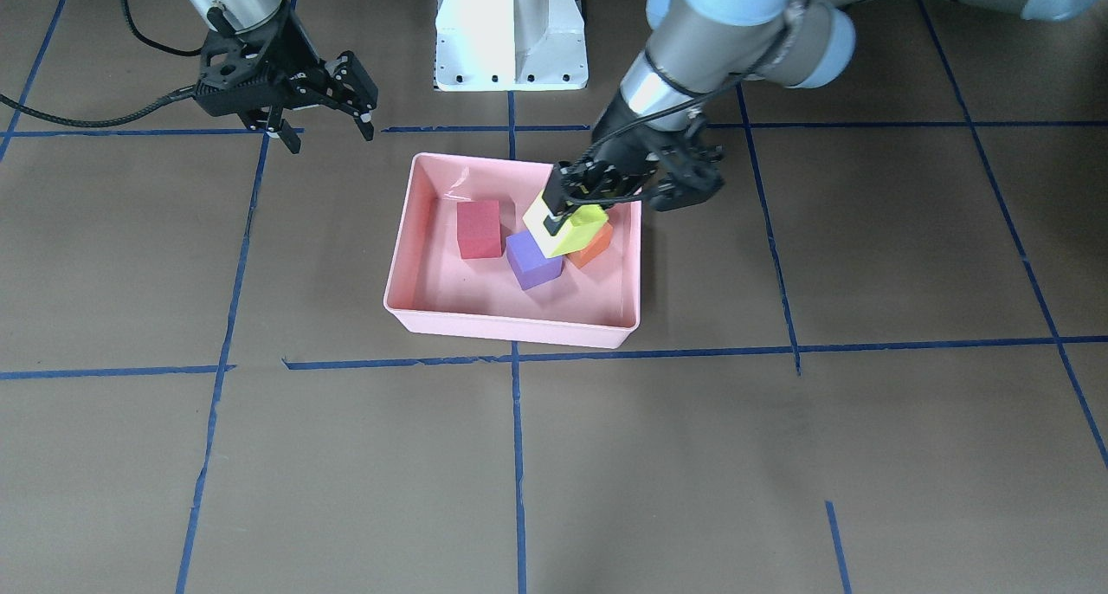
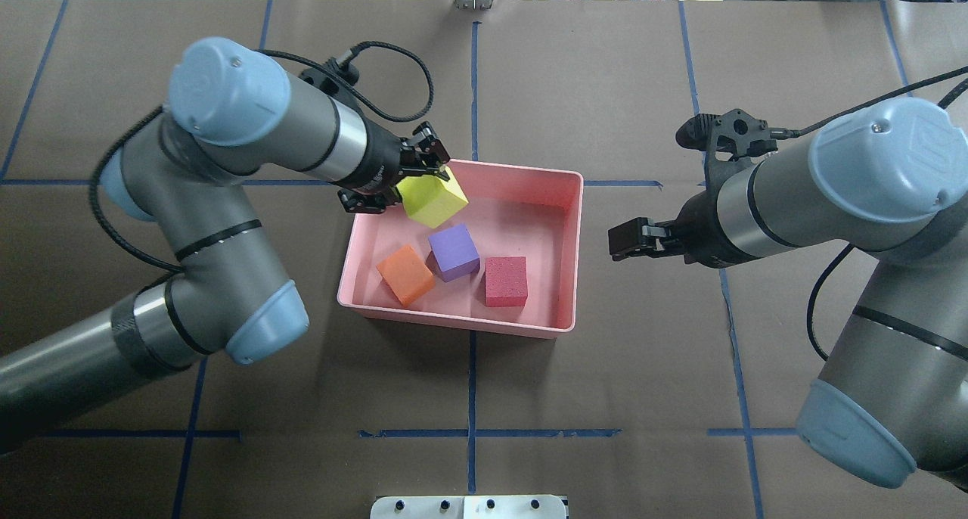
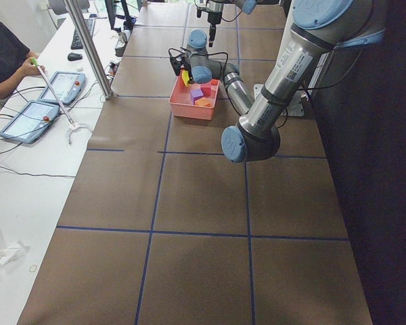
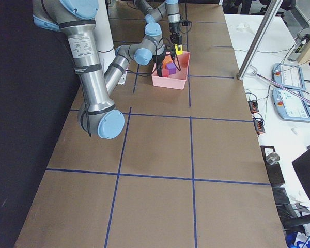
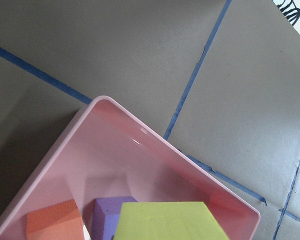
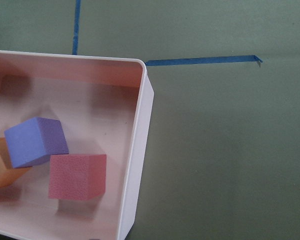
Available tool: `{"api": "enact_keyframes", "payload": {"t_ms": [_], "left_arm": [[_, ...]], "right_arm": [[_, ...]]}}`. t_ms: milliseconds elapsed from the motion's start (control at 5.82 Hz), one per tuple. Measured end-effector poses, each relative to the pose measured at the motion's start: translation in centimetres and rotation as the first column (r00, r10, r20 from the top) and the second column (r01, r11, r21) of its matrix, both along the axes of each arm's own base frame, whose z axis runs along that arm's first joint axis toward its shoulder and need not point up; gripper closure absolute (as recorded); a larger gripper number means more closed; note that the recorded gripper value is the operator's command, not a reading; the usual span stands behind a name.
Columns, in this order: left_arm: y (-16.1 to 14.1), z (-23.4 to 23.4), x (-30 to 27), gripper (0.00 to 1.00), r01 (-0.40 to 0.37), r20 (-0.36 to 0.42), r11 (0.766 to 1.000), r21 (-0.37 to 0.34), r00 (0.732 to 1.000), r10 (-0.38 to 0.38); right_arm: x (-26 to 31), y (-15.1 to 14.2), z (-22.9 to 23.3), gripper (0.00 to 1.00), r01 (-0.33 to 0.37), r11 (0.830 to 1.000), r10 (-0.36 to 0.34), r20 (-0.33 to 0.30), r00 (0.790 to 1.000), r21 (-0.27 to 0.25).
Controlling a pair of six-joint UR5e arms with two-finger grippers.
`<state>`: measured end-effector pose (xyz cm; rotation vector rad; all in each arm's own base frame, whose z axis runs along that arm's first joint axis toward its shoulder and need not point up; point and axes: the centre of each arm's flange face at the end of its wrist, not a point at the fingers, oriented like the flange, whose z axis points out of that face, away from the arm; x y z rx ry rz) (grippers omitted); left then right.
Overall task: Place blocks into pink bin with both arms
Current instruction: 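Lower the yellow cube into the bin and open the left gripper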
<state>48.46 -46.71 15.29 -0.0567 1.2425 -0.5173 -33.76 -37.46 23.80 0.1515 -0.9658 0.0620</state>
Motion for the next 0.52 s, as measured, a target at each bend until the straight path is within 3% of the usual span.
{"api": "enact_keyframes", "payload": {"t_ms": [344,515], "left_arm": [[0.1,-2.4,6.1,0.97,0.028,0.027,0.999,0.023,0.999,-0.029],[-0.8,-2.9,8.3,0.9,0.045,0.035,0.998,0.034,0.998,-0.046]], "right_arm": [[0.4,0.1,0.8,0.0,-0.003,1.0,0.003,-0.011,1.0,-0.009],[0.6,0.1,1.1,0.0,-0.005,1.0,0.005,-0.016,1.0,-0.013]]}}
